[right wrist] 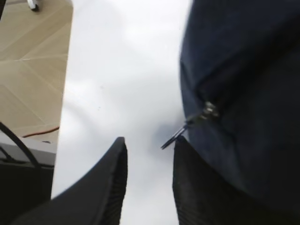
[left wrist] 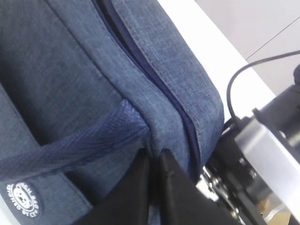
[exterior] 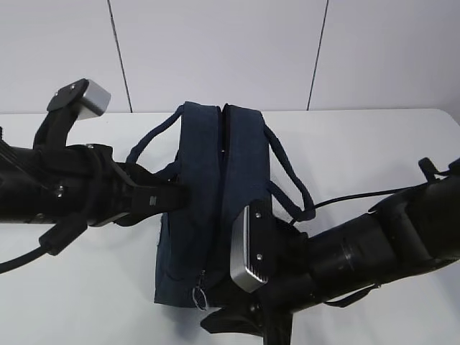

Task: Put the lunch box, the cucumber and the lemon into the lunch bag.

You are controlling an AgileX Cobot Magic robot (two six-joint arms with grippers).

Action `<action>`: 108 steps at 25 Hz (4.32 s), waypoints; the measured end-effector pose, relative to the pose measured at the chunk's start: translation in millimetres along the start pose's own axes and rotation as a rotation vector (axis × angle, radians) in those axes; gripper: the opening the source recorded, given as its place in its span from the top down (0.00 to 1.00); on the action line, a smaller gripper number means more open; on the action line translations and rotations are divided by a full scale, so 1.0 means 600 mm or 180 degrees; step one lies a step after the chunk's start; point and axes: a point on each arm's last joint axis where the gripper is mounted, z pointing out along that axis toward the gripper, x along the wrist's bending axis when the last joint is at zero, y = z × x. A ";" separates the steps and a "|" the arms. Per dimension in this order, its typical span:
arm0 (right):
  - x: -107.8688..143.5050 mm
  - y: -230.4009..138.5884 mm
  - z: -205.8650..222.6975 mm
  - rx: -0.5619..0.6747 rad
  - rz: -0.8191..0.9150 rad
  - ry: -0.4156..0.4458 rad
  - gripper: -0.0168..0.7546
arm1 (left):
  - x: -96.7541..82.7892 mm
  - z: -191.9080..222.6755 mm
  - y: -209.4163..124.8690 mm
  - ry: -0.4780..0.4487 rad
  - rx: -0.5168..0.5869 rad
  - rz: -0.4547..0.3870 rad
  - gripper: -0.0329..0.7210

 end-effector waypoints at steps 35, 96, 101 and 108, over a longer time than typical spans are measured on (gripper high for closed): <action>-0.009 0.002 0.004 0.0316 0.0469 -0.0445 0.63 | -0.001 0.000 0.000 -0.0012 -0.0002 -0.0005 0.95; -0.023 0.025 0.026 -0.0063 0.1032 -0.0167 0.68 | -0.003 0.000 0.000 -0.0073 0.0003 -0.0005 0.95; -0.023 0.025 0.026 -0.0064 0.1062 -0.0167 0.68 | -0.003 0.000 0.000 -0.0073 0.0003 -0.0005 0.95; -0.023 0.025 0.026 -0.0063 0.1075 -0.0168 0.77 | -0.003 0.000 0.000 -0.0073 0.0003 -0.0005 0.95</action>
